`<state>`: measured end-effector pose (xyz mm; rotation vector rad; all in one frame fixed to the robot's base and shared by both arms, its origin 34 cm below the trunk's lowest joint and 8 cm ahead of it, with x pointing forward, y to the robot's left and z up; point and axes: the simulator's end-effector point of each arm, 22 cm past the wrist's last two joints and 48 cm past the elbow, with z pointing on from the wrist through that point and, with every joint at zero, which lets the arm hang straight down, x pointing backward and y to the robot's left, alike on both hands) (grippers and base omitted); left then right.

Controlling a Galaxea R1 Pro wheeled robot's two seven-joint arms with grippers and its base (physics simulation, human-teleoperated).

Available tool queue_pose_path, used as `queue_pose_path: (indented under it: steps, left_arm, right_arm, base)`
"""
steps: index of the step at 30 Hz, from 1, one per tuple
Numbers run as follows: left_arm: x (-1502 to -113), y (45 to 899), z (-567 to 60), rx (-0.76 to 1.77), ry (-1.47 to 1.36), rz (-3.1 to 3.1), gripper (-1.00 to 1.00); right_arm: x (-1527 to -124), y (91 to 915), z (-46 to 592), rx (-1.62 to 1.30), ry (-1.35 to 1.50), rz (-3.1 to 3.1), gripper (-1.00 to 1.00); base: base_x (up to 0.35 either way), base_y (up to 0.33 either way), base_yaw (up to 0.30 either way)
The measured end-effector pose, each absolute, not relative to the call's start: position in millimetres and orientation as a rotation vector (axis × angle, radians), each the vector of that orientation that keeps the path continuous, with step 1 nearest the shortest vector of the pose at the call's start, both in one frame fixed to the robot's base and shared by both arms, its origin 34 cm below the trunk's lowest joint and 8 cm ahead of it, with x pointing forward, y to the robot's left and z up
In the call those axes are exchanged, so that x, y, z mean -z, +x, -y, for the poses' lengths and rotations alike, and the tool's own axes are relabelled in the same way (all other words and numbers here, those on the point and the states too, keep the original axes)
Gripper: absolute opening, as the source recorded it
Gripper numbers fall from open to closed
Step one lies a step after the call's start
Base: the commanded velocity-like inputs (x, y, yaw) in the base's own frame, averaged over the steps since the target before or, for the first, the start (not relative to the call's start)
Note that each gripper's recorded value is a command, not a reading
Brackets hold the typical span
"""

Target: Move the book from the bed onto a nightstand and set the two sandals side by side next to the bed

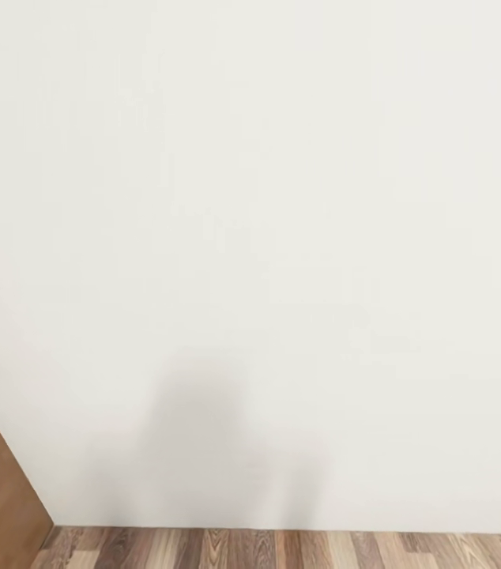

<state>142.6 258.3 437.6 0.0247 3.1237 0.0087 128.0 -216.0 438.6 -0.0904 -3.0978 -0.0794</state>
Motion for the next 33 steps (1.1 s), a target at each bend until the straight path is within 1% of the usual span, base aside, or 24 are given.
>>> queue_pose_path:
  steps: [7, 11, 28, 33]
  left_arm:
    - [-437.6, 142.7, -258.3, -0.009, 0.025, -3.124, 1.00]
    - [-437.6, 142.7, -258.3, -0.009, 0.025, -3.124, 1.00]
    - [-437.5, 142.7, -258.2, -0.008, 0.025, -3.124, 1.00]
    - [-437.5, 142.7, -258.6, -0.008, 0.024, -3.124, 1.00]
  right_arm:
    - [-438.7, 128.1, 213.7, 0.083, -0.091, 3.098, 1.00]
    - [-438.7, 128.1, 212.9, 0.084, -0.091, 3.097, 1.00]
    - [-438.7, 128.2, 212.5, 0.085, -0.091, 3.097, 1.00]
    - [-438.7, 128.2, 212.7, 0.085, -0.091, 3.097, 1.00]
  base:
    - [0.222, 0.090, -0.185]
    - [0.115, 0.044, -0.243]
    - [0.022, 0.011, -0.276]
    - [0.019, 0.111, -0.283]
